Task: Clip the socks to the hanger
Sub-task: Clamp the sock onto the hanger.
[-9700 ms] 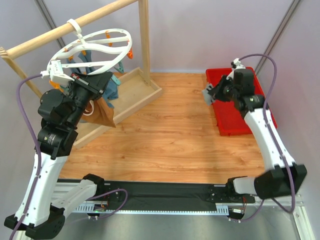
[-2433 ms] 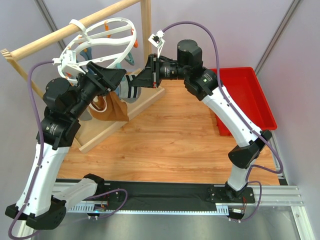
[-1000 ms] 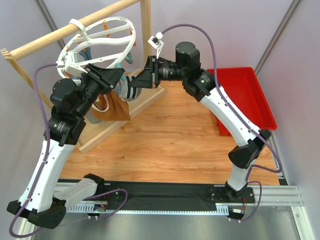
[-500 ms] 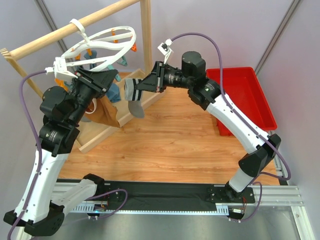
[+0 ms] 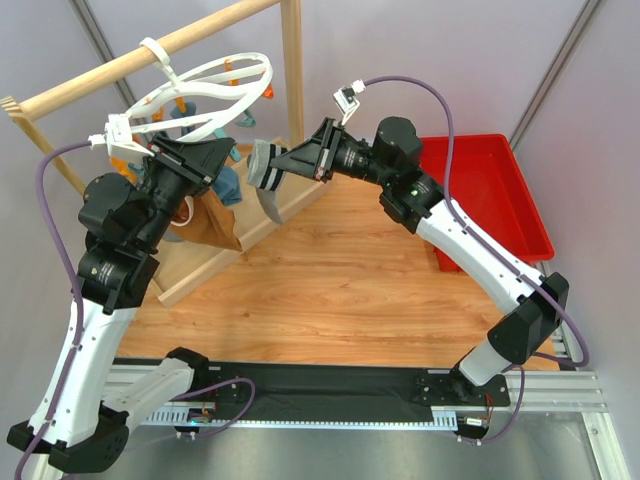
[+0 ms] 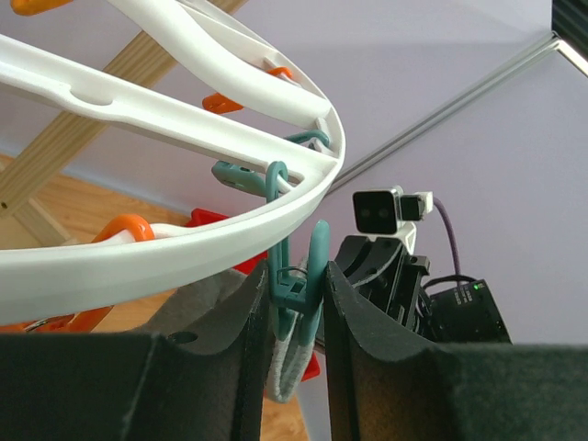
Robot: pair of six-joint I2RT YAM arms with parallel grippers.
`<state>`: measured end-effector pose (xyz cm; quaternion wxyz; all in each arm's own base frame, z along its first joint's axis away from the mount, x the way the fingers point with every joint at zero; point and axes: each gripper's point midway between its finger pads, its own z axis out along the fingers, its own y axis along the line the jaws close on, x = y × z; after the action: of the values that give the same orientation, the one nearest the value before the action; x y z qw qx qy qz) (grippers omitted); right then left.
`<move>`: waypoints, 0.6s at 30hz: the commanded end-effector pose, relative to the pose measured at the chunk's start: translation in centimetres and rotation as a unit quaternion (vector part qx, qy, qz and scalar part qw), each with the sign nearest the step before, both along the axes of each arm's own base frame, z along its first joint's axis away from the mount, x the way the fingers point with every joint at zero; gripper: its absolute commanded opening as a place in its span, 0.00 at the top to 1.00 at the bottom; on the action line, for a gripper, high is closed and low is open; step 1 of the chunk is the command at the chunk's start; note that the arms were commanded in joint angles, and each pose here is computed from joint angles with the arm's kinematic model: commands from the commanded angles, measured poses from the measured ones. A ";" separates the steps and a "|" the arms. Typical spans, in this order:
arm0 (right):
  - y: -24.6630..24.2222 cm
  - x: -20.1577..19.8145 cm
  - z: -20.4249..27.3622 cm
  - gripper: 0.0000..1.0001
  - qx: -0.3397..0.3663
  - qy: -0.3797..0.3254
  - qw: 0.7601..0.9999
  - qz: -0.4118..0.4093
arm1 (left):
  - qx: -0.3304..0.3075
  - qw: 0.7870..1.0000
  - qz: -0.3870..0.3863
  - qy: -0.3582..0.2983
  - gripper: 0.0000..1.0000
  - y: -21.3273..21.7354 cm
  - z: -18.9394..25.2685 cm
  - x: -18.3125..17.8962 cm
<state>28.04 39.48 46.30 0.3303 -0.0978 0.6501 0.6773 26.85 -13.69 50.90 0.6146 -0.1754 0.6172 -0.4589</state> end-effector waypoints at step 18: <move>0.0 -0.1 3.8 1.00 0.085 0.001 0.996 0.011 | -0.018 0.999 0.009 -0.038 1.00 0.5 2.0 -0.3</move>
<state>27.99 39.74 48.95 0.3139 -0.0721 0.6047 0.7284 26.94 -13.73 50.81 0.6168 -0.1737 0.6152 -0.4592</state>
